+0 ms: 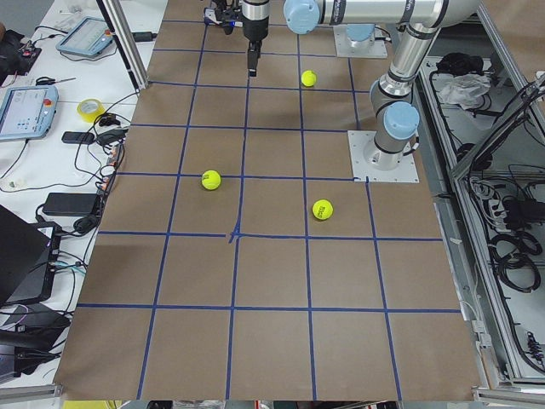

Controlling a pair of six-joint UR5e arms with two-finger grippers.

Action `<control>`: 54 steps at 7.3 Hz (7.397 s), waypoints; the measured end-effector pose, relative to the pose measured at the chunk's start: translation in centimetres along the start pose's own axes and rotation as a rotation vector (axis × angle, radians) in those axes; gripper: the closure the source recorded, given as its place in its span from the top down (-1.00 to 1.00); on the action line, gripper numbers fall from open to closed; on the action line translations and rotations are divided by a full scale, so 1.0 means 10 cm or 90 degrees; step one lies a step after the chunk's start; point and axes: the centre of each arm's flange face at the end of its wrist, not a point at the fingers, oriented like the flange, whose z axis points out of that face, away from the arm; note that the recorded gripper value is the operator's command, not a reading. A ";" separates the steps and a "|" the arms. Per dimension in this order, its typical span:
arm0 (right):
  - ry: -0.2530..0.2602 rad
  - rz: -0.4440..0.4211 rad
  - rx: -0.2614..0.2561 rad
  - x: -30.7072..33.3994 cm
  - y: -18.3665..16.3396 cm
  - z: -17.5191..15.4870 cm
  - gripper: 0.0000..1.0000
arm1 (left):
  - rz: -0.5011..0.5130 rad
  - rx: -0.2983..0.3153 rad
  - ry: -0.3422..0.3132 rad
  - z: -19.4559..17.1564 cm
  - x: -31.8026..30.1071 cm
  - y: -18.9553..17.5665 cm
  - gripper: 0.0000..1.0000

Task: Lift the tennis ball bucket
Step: 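Lift the can with the right gripper and carry it toward the table center, then lower the can and lay it on its side, opening the right gripper, then raise the right gripper away while the left gripper moves toward the can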

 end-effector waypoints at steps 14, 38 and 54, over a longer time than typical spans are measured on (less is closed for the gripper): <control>0.030 -0.478 0.033 -2.92 1.26 -1.01 0.53 | -0.036 0.008 -0.001 -0.06 -0.29 -0.02 1.00; 0.001 -1.048 0.097 -5.34 2.49 0.02 1.00 | -0.077 0.009 -0.005 -0.06 -0.61 0.01 1.00; 0.056 -0.323 0.107 -2.28 2.70 -3.08 1.00 | -0.084 0.090 0.352 1.85 -0.36 -1.01 1.00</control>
